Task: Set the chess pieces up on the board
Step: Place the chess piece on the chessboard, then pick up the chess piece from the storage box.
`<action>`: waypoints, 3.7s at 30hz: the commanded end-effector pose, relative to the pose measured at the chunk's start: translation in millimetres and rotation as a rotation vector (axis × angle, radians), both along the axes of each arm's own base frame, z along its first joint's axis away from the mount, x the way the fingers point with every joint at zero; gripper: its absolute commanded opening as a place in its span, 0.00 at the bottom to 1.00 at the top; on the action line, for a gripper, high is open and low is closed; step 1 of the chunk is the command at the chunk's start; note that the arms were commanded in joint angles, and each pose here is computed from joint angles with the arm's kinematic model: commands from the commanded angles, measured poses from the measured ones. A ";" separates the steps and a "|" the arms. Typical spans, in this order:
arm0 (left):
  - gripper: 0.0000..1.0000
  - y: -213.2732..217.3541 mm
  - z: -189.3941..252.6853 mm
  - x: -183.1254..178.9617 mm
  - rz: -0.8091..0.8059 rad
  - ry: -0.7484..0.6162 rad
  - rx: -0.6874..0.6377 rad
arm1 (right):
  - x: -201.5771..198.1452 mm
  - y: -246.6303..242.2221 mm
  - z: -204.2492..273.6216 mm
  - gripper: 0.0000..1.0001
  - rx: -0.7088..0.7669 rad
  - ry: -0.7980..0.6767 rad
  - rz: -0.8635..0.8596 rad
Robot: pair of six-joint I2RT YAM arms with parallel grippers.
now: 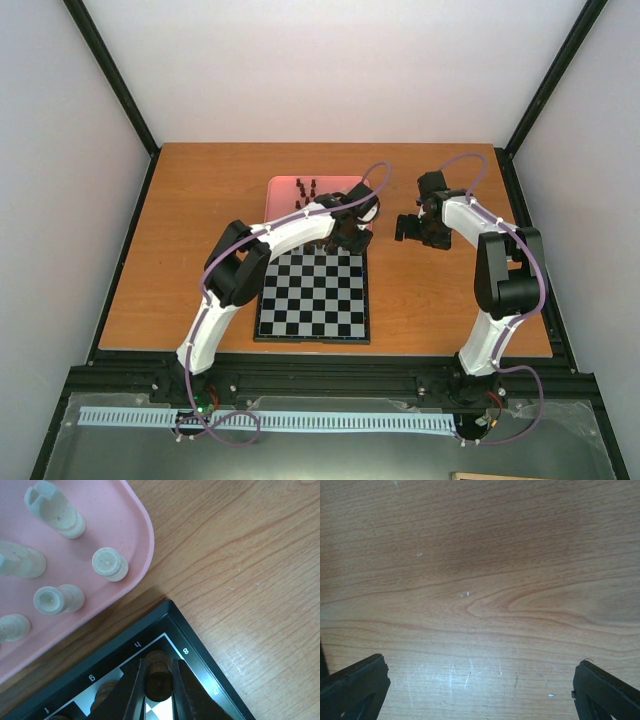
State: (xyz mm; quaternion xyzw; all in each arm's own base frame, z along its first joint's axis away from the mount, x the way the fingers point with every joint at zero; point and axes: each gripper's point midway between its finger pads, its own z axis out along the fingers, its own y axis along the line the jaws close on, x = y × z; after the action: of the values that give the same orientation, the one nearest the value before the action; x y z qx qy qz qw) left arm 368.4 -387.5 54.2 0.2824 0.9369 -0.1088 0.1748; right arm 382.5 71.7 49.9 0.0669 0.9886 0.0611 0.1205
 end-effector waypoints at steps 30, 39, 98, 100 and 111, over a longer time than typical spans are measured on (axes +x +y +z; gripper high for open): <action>0.28 -5.4 23.3 6.8 -0.026 -0.056 0.005 | 6.8 1.4 16.5 1.00 0.022 -0.051 -0.006; 0.33 -11.8 48.4 11.1 -0.027 -0.081 -0.031 | 11.1 1.6 20.4 1.00 0.020 -0.059 -0.004; 0.28 171.0 -13.4 161.8 0.563 0.063 0.019 | 44.5 1.9 9.1 1.00 0.001 0.021 0.008; 0.24 171.5 -13.0 163.1 0.566 0.058 0.020 | 43.8 1.9 8.5 1.00 0.001 0.024 0.008; 0.01 179.2 12.8 165.9 0.565 0.000 0.038 | 41.0 1.4 6.7 1.00 0.001 0.030 0.003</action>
State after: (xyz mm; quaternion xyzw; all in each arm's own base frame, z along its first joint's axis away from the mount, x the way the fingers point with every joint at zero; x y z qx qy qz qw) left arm 524.4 -207.5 33.8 0.0086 0.9868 -0.0380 0.1570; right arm 422.2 75.6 56.6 0.0662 0.9899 0.0643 0.1077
